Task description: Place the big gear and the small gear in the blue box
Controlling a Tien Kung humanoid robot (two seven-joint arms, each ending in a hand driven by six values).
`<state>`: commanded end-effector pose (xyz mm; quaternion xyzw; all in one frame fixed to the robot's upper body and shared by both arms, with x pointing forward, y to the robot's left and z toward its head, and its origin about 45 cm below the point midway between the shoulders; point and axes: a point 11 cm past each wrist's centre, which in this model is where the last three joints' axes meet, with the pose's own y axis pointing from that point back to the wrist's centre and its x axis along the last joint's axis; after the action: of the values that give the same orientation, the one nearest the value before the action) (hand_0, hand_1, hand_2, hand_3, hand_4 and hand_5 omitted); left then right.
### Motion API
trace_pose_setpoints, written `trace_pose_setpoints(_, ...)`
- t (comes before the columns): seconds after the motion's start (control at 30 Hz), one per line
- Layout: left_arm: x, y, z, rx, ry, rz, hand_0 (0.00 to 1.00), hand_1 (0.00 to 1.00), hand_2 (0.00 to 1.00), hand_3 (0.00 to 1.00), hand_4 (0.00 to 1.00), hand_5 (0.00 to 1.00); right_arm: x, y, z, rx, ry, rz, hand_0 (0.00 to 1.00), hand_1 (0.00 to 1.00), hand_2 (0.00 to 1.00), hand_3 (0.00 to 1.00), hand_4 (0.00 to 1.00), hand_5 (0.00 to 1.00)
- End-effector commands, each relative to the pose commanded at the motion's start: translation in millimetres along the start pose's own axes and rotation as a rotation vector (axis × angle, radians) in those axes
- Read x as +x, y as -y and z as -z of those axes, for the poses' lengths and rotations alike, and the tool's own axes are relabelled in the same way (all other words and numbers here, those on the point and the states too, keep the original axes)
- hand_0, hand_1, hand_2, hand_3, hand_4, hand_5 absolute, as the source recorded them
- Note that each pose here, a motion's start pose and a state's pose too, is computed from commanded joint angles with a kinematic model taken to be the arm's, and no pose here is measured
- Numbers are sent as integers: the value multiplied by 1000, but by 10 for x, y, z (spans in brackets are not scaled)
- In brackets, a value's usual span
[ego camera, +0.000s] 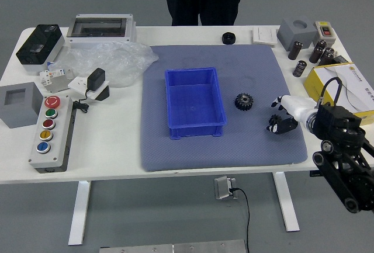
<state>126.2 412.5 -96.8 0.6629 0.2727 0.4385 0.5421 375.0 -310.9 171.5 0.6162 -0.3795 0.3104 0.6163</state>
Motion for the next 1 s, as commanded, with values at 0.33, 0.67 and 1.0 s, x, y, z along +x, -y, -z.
trace_pose_setpoints(0.33,3,-1,-2,-1,2,-1,779,749,740,674,545,244,-19,21,-21,-6,-6,3,662,583,636,638,686,291)
trace_pose_setpoints(0.67,5,0,2,1,4,-1,779,748,739,674,545,245,-33,30,24,1,-12,8,645,561,603,633,658,280)
trace_pose_setpoints(1.0,4,-1,-2,0,4,-1,779,749,740,674,545,244,-61,42,58,5,-19,20,633,544,579,629,658,287)
